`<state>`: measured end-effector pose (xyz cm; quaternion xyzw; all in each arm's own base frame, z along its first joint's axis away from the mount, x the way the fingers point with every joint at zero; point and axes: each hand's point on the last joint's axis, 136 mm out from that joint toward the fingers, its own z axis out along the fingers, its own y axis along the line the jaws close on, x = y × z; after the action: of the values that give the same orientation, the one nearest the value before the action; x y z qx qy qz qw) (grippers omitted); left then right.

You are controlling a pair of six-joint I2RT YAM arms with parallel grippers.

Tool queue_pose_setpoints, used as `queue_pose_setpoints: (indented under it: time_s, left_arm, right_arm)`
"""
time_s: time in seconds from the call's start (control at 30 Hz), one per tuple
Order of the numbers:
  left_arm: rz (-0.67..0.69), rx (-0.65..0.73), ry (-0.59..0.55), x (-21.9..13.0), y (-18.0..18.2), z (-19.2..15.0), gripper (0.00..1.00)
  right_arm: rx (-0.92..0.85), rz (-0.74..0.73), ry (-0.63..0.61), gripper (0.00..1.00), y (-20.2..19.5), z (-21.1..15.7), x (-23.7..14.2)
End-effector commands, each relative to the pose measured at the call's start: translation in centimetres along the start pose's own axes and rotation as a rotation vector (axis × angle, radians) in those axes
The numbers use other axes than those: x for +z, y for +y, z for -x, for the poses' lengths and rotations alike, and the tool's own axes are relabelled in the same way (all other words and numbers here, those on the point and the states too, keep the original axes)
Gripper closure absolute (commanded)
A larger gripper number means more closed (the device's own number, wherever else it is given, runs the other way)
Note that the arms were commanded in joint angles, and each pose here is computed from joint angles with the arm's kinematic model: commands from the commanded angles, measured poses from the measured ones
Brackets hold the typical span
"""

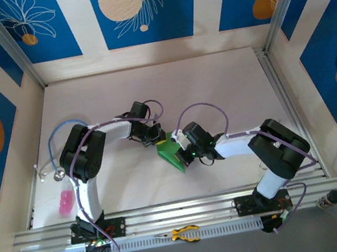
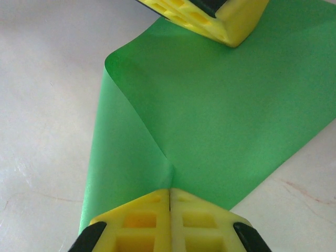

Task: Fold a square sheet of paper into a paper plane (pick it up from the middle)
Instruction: Third fold the triangle at the center of the table.

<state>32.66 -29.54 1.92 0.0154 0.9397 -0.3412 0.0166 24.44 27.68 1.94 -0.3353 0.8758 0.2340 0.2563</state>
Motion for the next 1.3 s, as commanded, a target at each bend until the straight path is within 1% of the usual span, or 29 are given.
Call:
queue_pose_setpoints:
  time_s: [0.0, 0.47, 0.83, 1.27]
  left_arm:
    - [0.083, -0.029, 0.047, 1.2, 2.42, -1.28, 0.9]
    - [0.082, -0.027, 0.045, 1.14, 2.34, -1.22, 0.9]
    - [0.084, -0.026, 0.047, 1.09, 2.33, -1.22, 0.9]
    - [0.083, -0.027, 0.045, 1.11, 2.32, -1.27, 0.9]
  right_arm:
    - [-0.004, 0.003, -0.007, 1.0, 0.17, 0.71, 0.18]
    - [0.009, 0.0, 0.023, 1.0, 0.16, -0.2, 0.52]
    - [0.0, 0.006, 0.008, 1.0, 0.77, 0.41, -0.17]
    - [0.003, 0.006, 0.018, 1.0, 0.62, -0.05, 0.33]
